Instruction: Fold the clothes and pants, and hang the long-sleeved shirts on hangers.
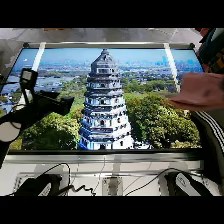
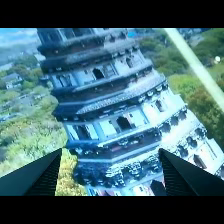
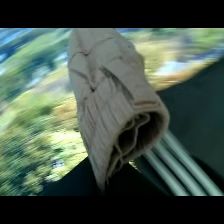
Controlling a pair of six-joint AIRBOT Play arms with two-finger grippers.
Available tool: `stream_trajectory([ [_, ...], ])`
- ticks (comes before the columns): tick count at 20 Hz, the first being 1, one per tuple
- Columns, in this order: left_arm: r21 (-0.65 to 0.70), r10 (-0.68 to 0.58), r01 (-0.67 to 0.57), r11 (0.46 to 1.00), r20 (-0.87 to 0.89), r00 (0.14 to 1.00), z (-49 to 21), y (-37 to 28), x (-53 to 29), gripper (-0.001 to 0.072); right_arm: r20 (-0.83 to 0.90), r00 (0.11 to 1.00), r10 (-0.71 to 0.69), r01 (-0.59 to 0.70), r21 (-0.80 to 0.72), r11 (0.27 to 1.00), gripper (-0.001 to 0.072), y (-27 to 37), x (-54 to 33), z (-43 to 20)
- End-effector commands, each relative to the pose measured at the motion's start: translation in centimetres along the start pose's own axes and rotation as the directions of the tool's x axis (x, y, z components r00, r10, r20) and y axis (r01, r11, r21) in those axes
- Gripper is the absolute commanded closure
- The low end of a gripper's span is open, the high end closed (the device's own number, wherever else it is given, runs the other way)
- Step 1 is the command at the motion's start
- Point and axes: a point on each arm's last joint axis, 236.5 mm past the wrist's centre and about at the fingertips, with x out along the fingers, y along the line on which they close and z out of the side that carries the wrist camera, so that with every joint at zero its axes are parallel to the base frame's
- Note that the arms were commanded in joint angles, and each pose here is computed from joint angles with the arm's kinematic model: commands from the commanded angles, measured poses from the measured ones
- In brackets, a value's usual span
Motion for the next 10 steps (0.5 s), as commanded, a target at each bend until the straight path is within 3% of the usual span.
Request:
stream_trajectory([
  [1,0.011,0.012,-0.013,1.000,0.046,0.999,1.1,0.1,-1.6,0.0003,0.058,0.942,-0.332,0.314,0.205,0.927,0.0684,-11.2,-7.7,-1.2],
  [5,0.011,0.012,-0.013,1.000,0.045,0.999,1.1,0.1,-1.5,0.0003,-0.054,0.856,-0.513,0.488,0.410,0.771,0.0682,-18.2,-13.6,-6.2],
  [8,0.011,0.012,-0.013,1.000,0.045,0.999,1.1,0.1,-1.5,0.0003,-0.125,0.826,-0.550,0.522,0.538,0.661,0.0651,-20.1,-15.2,-8.6],
  [9,0.011,0.012,-0.013,1.000,0.045,0.999,1.1,0.1,-1.5,0.0003,-0.129,0.824,-0.552,0.519,0.562,0.644,0.0536,-20.3,-15.3,-8.7],
  [10,0.011,0.012,-0.013,1.000,0.045,0.999,1.1,0.1,-1.5,0.0004,-0.135,0.826,-0.547,0.518,0.564,0.643,0.0331,-20.1,-15.3,-8.9],
])
